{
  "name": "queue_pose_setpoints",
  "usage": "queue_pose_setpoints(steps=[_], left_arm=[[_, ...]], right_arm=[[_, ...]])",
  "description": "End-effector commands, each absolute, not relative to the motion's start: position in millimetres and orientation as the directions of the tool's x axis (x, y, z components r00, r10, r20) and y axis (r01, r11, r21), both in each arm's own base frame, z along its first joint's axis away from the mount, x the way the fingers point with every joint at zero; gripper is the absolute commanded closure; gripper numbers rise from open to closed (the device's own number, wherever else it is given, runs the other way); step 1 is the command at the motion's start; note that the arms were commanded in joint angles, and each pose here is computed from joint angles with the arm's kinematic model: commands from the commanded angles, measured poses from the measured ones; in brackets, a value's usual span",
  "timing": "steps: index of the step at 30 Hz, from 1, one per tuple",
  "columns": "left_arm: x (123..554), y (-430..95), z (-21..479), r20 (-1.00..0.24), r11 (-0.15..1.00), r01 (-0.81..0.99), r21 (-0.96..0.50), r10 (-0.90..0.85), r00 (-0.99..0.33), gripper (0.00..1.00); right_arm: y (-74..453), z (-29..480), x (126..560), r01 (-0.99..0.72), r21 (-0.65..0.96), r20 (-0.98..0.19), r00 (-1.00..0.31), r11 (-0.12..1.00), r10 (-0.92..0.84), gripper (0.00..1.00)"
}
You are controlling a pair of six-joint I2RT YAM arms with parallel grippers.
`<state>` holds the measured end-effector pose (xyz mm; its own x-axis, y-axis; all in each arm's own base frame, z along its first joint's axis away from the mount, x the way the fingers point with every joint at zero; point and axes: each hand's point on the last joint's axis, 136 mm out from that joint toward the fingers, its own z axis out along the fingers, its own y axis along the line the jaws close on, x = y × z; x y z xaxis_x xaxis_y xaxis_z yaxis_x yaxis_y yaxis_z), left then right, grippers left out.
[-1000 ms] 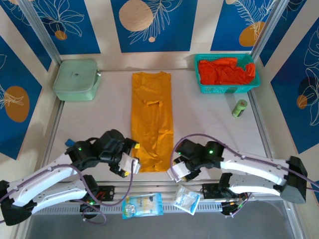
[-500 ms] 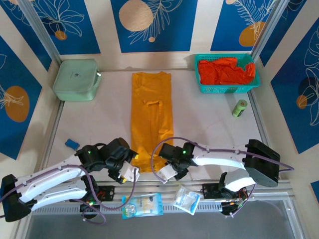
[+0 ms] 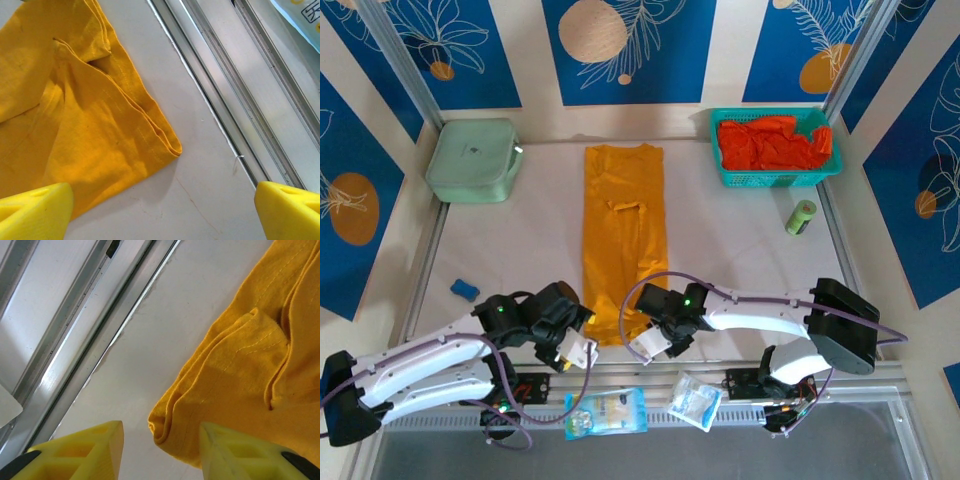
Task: Fold and stack the t-shirts
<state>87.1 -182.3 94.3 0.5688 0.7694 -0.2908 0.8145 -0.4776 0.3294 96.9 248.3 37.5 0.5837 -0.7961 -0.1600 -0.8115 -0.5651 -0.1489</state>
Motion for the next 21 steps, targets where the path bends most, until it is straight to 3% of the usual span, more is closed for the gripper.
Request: queue_pose_setpoints(steps=[1, 12, 13, 14, 15, 21], left_arm=[[81.3, -187.0, 87.3, -0.291, -0.530, 0.787, 0.316, 0.735, 0.612, 0.12], [87.6, -196.9, 62.8, -0.262, -0.557, 0.777, 0.293, 0.735, 0.626, 0.24], [88.9, -198.6, 60.8, -0.260, -0.557, 0.778, 0.290, 0.737, 0.624, 0.28], [90.8, -200.3, 58.2, -0.256, -0.554, 0.781, 0.289, 0.741, 0.620, 0.45], [93.9, -202.8, 56.5, -0.255, -0.543, 0.786, 0.296, 0.748, 0.613, 0.50], [101.4, -206.4, 39.9, -0.217, -0.554, 0.787, 0.271, 0.762, 0.610, 0.53]], right_arm=[[255.2, 33.1, 96.2, -0.813, -0.126, -0.183, 0.583, -0.569, -0.792, 0.57], [254.1, 11.6, 110.3, -0.849, -0.092, -0.148, 0.529, -0.520, -0.836, 0.66], [253.9, 10.9, 111.1, -0.850, -0.093, -0.145, 0.526, -0.518, -0.838, 0.67], [254.3, 10.8, 112.3, -0.853, -0.096, -0.147, 0.523, -0.514, -0.840, 0.67], [254.9, 10.9, 113.1, -0.854, -0.099, -0.149, 0.520, -0.511, -0.841, 0.68], [257.4, 13.1, 111.3, -0.859, -0.102, -0.176, 0.513, -0.502, -0.840, 0.69]])
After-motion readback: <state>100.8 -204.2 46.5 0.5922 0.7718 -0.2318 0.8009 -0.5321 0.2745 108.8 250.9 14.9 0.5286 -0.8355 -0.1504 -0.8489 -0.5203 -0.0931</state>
